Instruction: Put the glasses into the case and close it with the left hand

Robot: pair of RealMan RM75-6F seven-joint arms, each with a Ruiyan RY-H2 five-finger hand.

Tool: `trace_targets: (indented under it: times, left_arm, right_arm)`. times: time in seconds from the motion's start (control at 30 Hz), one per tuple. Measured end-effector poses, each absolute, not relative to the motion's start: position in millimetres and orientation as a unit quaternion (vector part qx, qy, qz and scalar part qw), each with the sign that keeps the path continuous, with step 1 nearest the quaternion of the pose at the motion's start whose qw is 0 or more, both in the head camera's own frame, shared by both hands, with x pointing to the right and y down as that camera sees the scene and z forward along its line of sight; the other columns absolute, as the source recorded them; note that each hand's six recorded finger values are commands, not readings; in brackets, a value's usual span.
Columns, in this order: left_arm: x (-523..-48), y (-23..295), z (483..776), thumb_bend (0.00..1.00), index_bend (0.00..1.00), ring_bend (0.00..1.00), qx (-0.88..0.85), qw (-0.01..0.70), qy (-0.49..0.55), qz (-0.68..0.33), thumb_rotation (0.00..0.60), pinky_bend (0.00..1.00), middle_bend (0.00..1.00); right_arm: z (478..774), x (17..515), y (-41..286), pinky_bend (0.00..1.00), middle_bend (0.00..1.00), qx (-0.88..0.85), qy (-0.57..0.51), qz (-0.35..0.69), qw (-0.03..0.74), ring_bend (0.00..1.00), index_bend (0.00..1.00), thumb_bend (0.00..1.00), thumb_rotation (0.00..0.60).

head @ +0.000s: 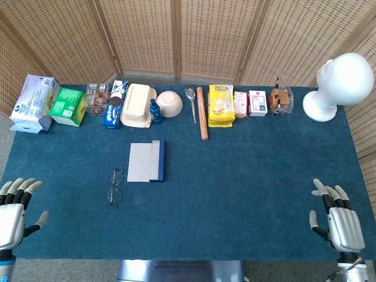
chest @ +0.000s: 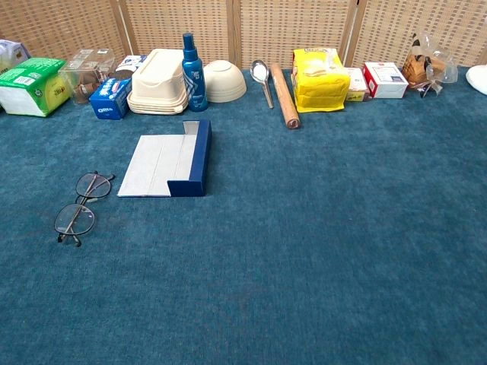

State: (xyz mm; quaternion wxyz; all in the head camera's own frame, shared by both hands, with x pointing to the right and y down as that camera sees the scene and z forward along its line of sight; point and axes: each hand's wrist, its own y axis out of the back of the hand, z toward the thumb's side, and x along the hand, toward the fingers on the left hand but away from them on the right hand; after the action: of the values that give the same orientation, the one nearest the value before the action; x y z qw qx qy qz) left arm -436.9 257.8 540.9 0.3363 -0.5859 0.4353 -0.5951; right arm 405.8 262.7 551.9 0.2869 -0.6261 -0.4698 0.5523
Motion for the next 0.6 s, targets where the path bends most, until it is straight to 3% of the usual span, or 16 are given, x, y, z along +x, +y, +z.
trace_targets:
  times: [0.6]
  left_arm:
    - [-432.5,253.5,543.8,0.24,0.2,0.11,-0.595,0.347,0.417,-0.593,0.6,0.04,0.19]
  right_arm:
    - [549.3,412.0,265.4,0.1,0.3,-0.62,-0.479,0.551,0.286,0.16,0.08,0.54,0.6]
